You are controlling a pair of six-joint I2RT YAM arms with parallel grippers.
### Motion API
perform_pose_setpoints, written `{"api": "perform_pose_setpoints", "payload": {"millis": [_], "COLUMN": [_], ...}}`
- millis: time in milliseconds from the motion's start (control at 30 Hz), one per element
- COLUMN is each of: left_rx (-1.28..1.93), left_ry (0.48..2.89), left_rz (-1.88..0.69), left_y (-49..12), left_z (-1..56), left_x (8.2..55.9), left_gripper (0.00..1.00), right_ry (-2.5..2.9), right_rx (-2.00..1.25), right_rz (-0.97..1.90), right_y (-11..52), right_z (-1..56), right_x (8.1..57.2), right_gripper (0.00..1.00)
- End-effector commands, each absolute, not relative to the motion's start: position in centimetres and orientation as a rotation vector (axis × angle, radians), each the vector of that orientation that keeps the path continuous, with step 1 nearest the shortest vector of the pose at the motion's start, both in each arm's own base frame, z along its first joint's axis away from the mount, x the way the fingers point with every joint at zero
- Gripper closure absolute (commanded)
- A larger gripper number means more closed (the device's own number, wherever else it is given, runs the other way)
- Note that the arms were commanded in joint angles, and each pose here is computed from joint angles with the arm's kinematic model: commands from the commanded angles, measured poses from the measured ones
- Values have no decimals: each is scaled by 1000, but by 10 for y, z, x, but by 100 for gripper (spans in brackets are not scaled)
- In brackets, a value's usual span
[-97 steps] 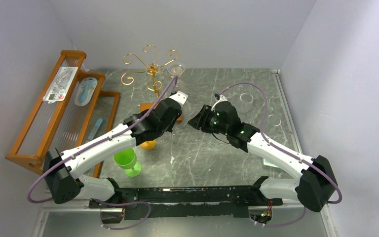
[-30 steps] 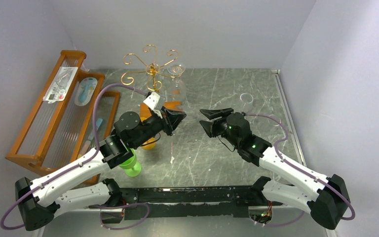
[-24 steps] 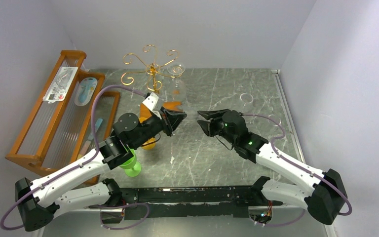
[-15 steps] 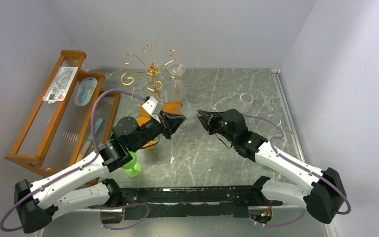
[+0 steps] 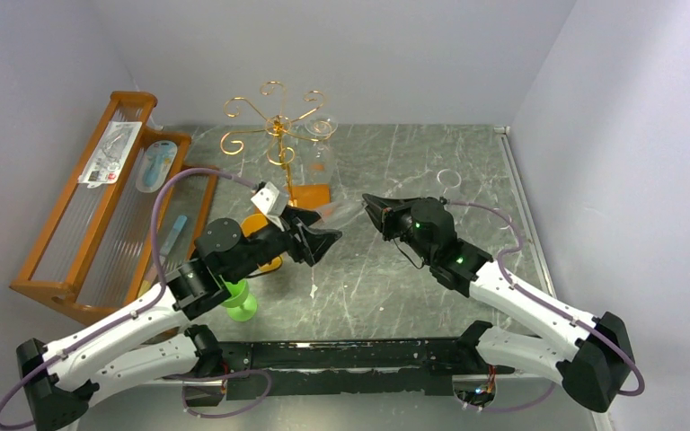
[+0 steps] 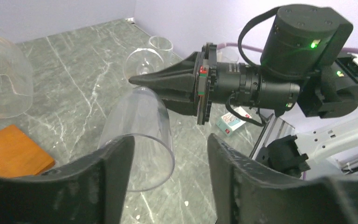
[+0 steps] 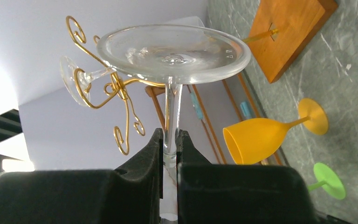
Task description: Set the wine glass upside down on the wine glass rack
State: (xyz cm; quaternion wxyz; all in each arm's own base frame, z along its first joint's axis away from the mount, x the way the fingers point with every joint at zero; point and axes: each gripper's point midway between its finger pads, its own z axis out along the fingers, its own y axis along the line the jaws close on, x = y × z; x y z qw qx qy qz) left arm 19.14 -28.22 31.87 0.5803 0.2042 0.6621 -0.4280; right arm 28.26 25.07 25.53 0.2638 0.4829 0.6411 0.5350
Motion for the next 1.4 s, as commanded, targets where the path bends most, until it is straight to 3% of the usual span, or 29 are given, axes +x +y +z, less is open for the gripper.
{"api": "perform_pose_setpoints", "payload": {"millis": [0,67,133,300,400,500,633,900,1367], "left_rx": [390,354,347,310,269,213,191,73,22], "left_ry": [1535,1527,1499,1463,1444,1457,1541,1640,1536], "left_rz": [-995,-996,-1011,-1000,-957,-844,-642,-354,-362], "left_y": [-264,-256,-252,-243,-234,-221,-206,-185,-181], "left_z": [342,350,358,368,379,389,404,440,483], "left_x": [189,188,184,185,190,205,226,260,266], "left_gripper": [20,16,4,3,3,3,3,3,3], "right_ry": [1684,1680,1691,1662,1531,1476,1333,1205,1276], "right_rx": [1111,1030,914,639,335,-87,-405,-568,-648], "right_rz": [1373,1332,1285,1237,1203,1019,935,842,858], "right_y": [241,237,235,231,233,246,259,276,326], "right_z": [275,275,274,273,302,315,340,369,358], "right_x": [285,284,281,268,258,251,236,245,285], "right_gripper": [100,100,100,100,100,100,100,100,100]}}
